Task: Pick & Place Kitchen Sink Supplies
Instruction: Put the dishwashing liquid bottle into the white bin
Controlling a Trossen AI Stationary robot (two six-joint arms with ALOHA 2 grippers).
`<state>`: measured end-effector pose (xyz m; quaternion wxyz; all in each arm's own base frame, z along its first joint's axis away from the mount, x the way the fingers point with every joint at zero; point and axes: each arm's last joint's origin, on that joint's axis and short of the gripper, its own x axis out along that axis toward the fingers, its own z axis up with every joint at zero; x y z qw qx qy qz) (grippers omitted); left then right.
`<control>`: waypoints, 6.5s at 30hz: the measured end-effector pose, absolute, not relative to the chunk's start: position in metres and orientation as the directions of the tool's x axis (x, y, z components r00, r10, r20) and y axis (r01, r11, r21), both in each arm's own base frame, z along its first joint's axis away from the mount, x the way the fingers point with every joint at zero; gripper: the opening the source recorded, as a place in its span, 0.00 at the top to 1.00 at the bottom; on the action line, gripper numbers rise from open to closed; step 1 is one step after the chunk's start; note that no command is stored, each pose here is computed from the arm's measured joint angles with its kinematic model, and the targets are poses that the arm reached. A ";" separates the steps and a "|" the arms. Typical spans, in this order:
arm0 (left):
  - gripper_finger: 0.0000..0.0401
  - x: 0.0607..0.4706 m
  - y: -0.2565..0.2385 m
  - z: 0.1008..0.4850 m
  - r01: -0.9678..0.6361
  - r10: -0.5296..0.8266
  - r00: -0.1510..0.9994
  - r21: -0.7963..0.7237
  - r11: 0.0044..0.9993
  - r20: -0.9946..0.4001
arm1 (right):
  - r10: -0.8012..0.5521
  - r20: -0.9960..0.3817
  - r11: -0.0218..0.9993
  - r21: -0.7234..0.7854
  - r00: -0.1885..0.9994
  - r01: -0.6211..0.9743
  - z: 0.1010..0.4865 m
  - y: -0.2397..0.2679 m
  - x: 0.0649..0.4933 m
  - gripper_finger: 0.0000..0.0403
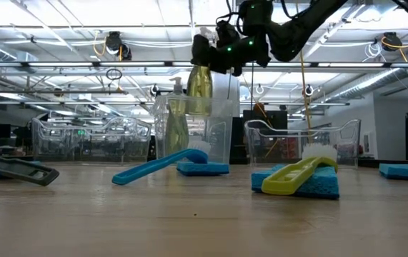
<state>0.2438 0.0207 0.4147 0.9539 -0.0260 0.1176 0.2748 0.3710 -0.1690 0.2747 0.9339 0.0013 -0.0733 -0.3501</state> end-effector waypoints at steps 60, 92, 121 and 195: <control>0.32 0.244 0.020 0.411 -0.463 0.454 0.847 0.036 0.886 -0.277 | -0.734 -0.071 0.679 -0.043 0.675 0.733 0.226 -0.196 0.400 0.56; 0.32 0.244 0.014 0.411 -0.444 0.436 0.856 0.035 0.895 -0.277 | -0.732 -0.079 0.681 -0.078 0.676 0.728 0.225 -0.196 0.400 0.29; 0.32 0.245 0.004 0.411 -0.402 0.397 0.875 0.044 0.915 -0.277 | -0.730 -0.078 0.684 -0.083 0.679 0.725 0.224 -0.196 0.400 0.34; 0.32 0.245 0.004 0.411 -0.399 0.403 0.873 0.073 0.914 -0.276 | -0.748 0.035 0.640 -0.228 0.663 0.734 0.239 -0.205 0.394 0.29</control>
